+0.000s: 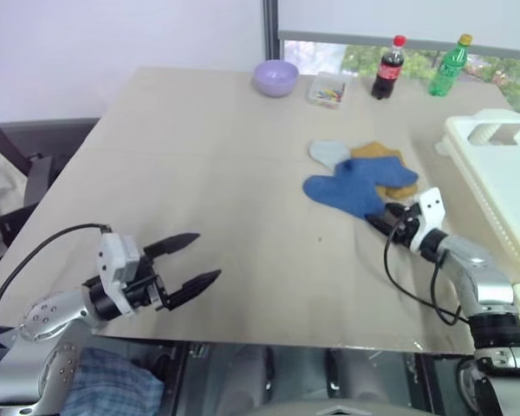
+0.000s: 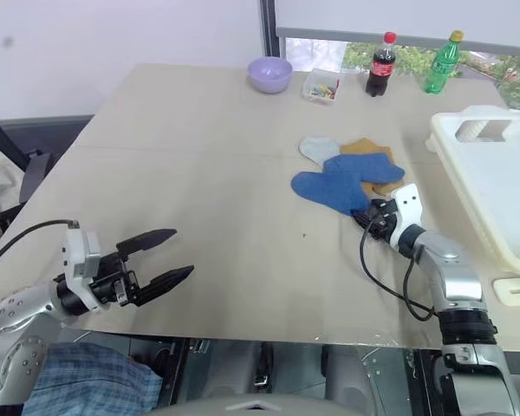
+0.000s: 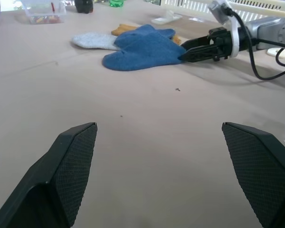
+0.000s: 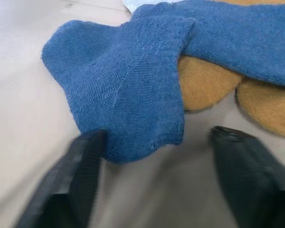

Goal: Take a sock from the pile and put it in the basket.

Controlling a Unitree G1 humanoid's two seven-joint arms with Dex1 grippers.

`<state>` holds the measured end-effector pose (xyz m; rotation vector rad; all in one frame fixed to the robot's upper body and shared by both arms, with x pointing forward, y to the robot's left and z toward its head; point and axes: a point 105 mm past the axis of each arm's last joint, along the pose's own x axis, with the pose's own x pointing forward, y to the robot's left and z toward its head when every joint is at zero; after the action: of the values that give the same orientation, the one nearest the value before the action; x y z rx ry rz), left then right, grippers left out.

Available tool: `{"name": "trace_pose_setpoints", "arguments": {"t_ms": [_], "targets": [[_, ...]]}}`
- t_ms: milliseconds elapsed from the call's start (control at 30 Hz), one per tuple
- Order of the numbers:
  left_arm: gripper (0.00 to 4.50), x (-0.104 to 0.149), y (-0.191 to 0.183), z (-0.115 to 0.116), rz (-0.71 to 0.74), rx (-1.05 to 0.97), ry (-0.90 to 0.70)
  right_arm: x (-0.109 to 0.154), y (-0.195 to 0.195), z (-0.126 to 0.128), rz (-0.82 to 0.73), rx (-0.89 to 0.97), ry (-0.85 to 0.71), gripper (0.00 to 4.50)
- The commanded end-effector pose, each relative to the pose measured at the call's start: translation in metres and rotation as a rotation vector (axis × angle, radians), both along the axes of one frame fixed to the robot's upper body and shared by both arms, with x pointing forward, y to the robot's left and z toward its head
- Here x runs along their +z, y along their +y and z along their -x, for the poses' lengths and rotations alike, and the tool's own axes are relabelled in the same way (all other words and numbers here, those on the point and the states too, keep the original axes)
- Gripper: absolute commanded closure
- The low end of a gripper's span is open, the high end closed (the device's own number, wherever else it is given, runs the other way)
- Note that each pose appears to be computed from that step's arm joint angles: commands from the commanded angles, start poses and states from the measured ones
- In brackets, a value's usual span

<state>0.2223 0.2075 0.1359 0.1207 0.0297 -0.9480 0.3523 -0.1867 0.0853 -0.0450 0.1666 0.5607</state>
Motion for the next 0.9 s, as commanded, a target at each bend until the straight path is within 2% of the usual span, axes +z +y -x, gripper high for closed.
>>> {"name": "trace_pose_setpoints", "arguments": {"t_ms": [33, 133, 167, 267, 433, 600, 900], "targets": [[0.00, 0.006, 0.001, -0.001, -0.023, -0.005, -0.032, 0.011, 0.002, -0.004, 0.000, 0.008, -0.056, 3.06], [0.00, 0.006, 0.002, -0.002, -0.024, -0.004, -0.033, 0.012, 0.003, -0.005, -0.003, 0.010, -0.065, 3.98], [0.00, 0.006, 0.003, -0.002, -0.026, -0.004, -0.033, 0.013, 0.003, -0.005, -0.005, 0.011, -0.068, 4.46], [0.00, 0.005, 0.003, -0.003, -0.026, -0.004, -0.031, 0.016, 0.006, -0.003, -0.032, 0.034, -0.074, 4.49], [0.00, 0.003, 0.003, -0.003, -0.032, -0.011, -0.024, 0.023, 0.041, 0.022, -0.249, 0.218, 0.097, 4.49], [0.00, 0.002, 0.004, -0.003, -0.040, -0.019, -0.018, 0.008, 0.067, 0.074, -0.218, 0.490, 0.309, 4.49], [0.00, 0.001, -0.001, -0.004, -0.046, -0.034, -0.005, -0.006, 0.063, 0.128, -0.194, 0.651, 0.573, 4.49]]}}
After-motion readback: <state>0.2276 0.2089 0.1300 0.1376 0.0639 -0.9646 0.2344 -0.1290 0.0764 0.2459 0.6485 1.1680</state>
